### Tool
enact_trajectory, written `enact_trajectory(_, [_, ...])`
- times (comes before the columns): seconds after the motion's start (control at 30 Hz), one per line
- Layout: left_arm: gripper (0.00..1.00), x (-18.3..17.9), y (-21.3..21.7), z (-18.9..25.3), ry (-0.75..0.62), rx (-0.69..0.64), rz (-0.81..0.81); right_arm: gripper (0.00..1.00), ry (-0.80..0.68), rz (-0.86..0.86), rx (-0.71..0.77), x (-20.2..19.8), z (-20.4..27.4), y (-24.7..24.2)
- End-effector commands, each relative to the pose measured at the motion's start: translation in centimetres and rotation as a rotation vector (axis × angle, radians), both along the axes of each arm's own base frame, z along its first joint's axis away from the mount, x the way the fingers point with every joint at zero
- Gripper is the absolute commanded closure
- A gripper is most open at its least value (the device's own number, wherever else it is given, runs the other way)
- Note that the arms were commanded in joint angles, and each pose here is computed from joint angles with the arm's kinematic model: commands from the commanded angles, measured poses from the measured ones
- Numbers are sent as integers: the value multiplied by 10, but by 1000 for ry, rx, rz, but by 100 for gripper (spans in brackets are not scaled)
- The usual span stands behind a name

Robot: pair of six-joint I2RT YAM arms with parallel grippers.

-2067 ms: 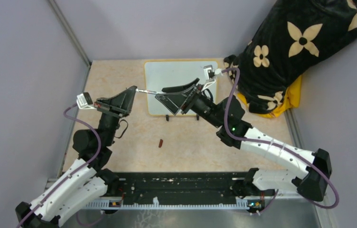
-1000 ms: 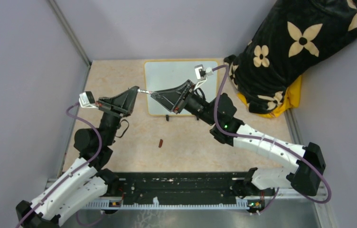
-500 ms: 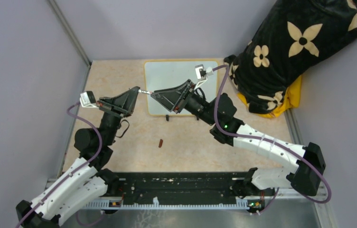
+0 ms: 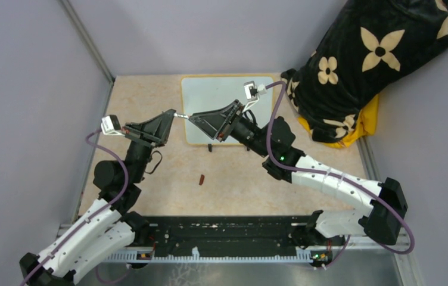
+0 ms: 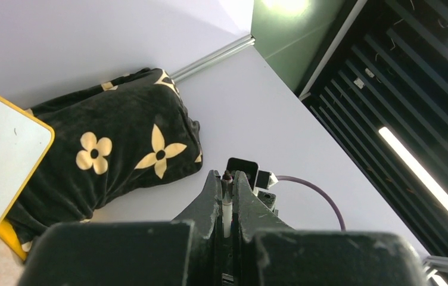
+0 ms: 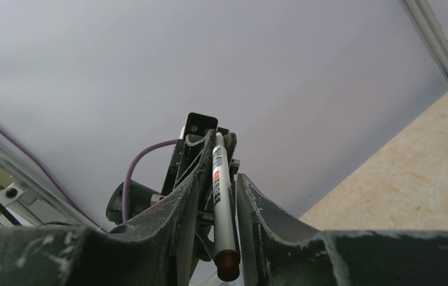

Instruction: Write a sentence on the whiteboard

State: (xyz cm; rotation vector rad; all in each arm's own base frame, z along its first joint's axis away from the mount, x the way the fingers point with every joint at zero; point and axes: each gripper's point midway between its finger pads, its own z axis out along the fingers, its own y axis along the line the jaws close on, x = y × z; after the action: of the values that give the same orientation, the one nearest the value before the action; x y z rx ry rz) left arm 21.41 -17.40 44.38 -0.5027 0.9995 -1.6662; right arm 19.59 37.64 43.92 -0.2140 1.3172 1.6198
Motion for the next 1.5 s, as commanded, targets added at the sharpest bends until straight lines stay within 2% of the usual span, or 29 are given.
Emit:
enact_trajectory(0.0, [100, 5, 6, -5, 57, -19, 20, 69, -62, 5, 104, -10, 42, -8])
enact_trajectory(0.17, [100, 7, 7, -8, 76, -17, 30, 69, -57, 2, 100, -8, 41, -7])
enact_trajectory(0.33, [100, 7, 7, -8, 79, -16, 32, 75, -54, 16, 93, -9, 39, -3])
enact_trajectory(0.53, [100, 8, 6, -8, 79, -13, 31, 72, -52, 26, 78, -9, 37, -1])
enact_trajectory(0.67, [100, 7, 5, -8, 78, -12, 25, 74, -49, 30, 73, -10, 36, 0])
enact_trajectory(0.7, [100, 8, 5, -9, 80, -11, 26, 76, -49, 33, 73, -10, 36, 1])
enact_trajectory(0.8, [100, 8, 6, -8, 78, -11, 27, 94, -51, 40, 68, -11, 36, 2])
enact_trajectory(0.83, [100, 8, 5, -8, 78, -11, 27, 97, -49, 39, 66, -10, 35, 2])
enact_trajectory(0.93, [100, 7, 6, -8, 77, -12, 28, 94, -45, 37, 62, -10, 34, 3])
enact_trajectory(1.13, [100, 7, 7, -8, 75, -12, 33, 76, -38, 41, 46, -9, 32, 5])
enact_trajectory(1.3, [100, 7, 7, -8, 75, -10, 36, 75, -33, 43, 34, -9, 29, 6])
enact_trajectory(1.47, [100, 7, 8, -8, 75, -12, 40, 79, -34, 55, 25, -10, 28, 9])
